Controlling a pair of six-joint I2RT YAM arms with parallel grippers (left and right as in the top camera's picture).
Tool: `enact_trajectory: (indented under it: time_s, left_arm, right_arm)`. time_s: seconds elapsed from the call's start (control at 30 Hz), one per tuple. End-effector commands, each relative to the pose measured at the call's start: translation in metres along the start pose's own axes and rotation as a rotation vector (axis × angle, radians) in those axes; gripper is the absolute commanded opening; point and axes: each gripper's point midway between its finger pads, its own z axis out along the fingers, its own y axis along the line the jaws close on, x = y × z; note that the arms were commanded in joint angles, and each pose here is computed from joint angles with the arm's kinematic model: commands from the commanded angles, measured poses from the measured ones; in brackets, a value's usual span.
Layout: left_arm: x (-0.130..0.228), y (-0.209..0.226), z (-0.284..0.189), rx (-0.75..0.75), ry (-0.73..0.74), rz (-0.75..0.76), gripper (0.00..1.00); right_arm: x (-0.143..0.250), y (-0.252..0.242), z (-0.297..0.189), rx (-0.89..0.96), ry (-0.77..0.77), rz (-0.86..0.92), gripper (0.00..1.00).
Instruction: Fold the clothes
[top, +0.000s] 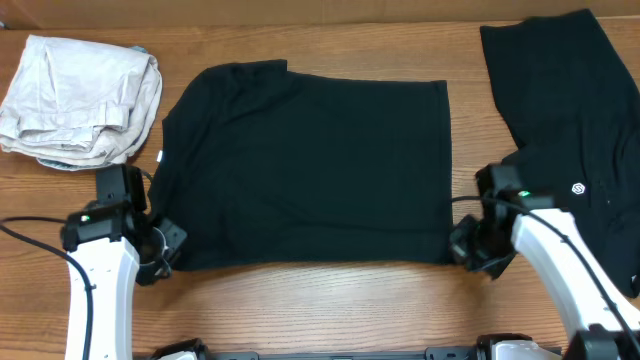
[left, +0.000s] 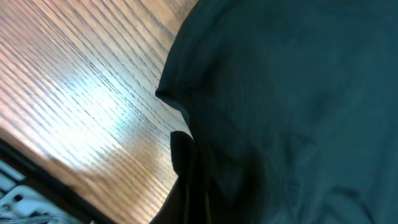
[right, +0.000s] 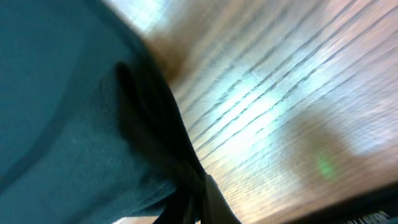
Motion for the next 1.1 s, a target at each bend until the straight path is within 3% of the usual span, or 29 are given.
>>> enact_trajectory:
  time_s: [0.0, 0.4, 0.7, 1.07]
  left_arm:
    - [-0.009, -0.006, -0.018, 0.020, -0.026, 0.053, 0.04]
    - [-0.026, 0.001, -0.022, -0.032, -0.106, 0.069, 0.05]
    - [-0.057, -0.024, -0.017, 0.036, -0.205, 0.060, 0.04]
    - [-0.094, -0.059, 0.029, 0.066, -0.214, 0.058, 0.04]
  right_arm:
    - [-0.015, 0.008, -0.038, -0.049, -0.080, -0.083, 0.04]
    - [-0.012, 0.010, -0.055, -0.056, -0.070, -0.157, 0.04]
    - [-0.040, 0.036, -0.058, -0.137, -0.186, -0.230, 0.04]
    - [-0.078, 0.069, -0.045, -0.194, -0.270, -0.275, 0.04]
